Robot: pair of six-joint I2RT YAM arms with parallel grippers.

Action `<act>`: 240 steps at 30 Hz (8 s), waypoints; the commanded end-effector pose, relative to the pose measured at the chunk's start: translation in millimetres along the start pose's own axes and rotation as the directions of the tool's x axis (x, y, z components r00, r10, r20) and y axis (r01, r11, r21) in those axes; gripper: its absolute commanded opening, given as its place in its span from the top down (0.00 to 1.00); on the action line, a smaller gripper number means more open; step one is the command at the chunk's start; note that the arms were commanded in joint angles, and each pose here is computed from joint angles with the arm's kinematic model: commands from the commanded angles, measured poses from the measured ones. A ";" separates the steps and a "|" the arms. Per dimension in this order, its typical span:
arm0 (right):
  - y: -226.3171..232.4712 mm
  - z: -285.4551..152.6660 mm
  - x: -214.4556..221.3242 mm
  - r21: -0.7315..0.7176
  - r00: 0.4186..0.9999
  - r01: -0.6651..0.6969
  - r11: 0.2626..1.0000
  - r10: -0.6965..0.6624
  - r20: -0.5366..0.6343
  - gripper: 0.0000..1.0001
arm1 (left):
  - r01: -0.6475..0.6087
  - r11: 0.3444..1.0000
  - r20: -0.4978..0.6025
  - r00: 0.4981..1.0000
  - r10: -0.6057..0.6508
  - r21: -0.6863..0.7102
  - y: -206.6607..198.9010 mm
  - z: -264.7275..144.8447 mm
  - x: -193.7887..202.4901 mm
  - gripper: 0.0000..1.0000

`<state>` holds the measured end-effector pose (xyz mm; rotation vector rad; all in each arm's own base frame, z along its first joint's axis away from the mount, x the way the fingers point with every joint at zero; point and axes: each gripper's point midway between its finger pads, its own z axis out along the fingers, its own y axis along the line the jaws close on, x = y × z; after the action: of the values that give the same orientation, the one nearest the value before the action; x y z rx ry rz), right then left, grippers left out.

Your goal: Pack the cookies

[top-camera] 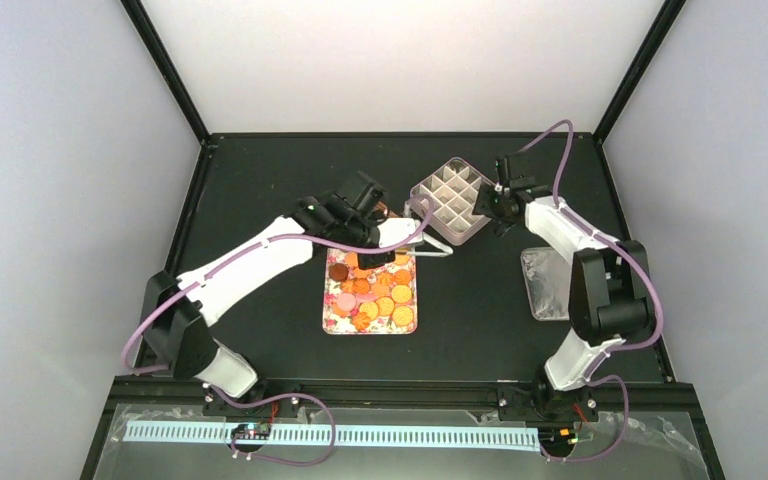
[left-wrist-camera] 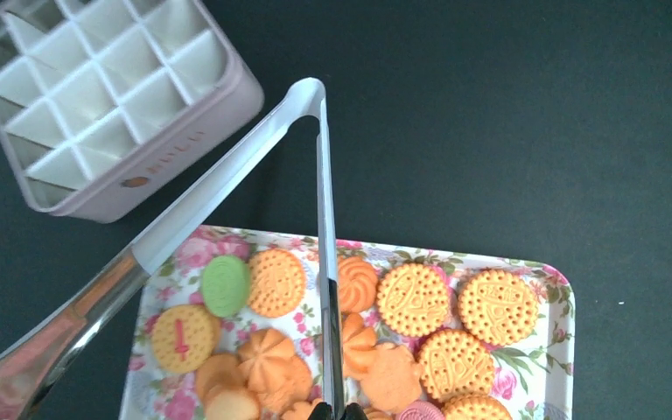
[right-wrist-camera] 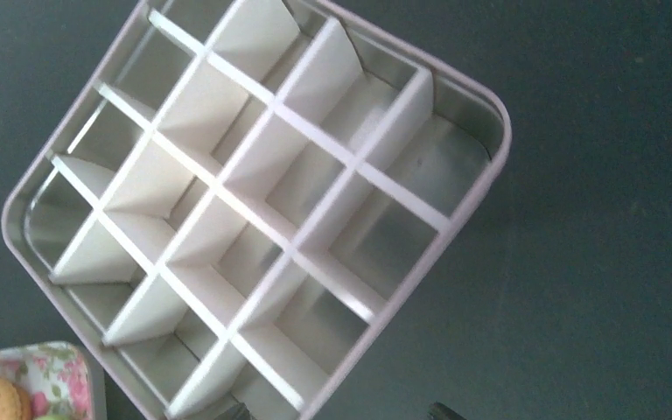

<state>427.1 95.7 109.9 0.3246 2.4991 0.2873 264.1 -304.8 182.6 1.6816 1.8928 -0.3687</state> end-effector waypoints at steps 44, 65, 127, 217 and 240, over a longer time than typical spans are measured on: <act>-63.9 -15.4 46.5 0.276 0.961 0.251 0.928 -0.205 -0.186 0.99 | 0.138 0.942 0.160 0.983 -0.092 -0.306 58.9 -161.7 5.5 0.98; -36.8 -46.9 151.1 0.214 0.878 0.430 0.877 -0.351 -0.326 0.99 | 0.136 0.951 0.193 0.978 -0.083 -0.279 55.2 -160.9 1.7 0.98; 213.6 -340.8 -12.6 -0.834 0.803 0.545 0.086 0.234 0.549 0.00 | 0.338 0.672 0.549 0.395 -0.737 0.659 37.4 -248.4 -105.7 0.98; 255.8 -302.0 -8.8 -0.933 0.930 0.360 -0.011 0.088 0.358 0.40 | 0.325 0.759 0.611 0.454 -0.649 0.564 35.9 -240.3 -95.3 0.98; 242.4 -331.2 -21.0 -0.892 0.888 0.450 -0.030 0.116 0.444 0.40 | 0.282 0.809 0.626 0.519 -0.581 0.516 25.1 -242.0 -90.0 0.98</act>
<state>298.7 285.7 437.0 -0.5122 1.2886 1.6792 245.0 -242.6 412.0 0.8378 1.6357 -1.5039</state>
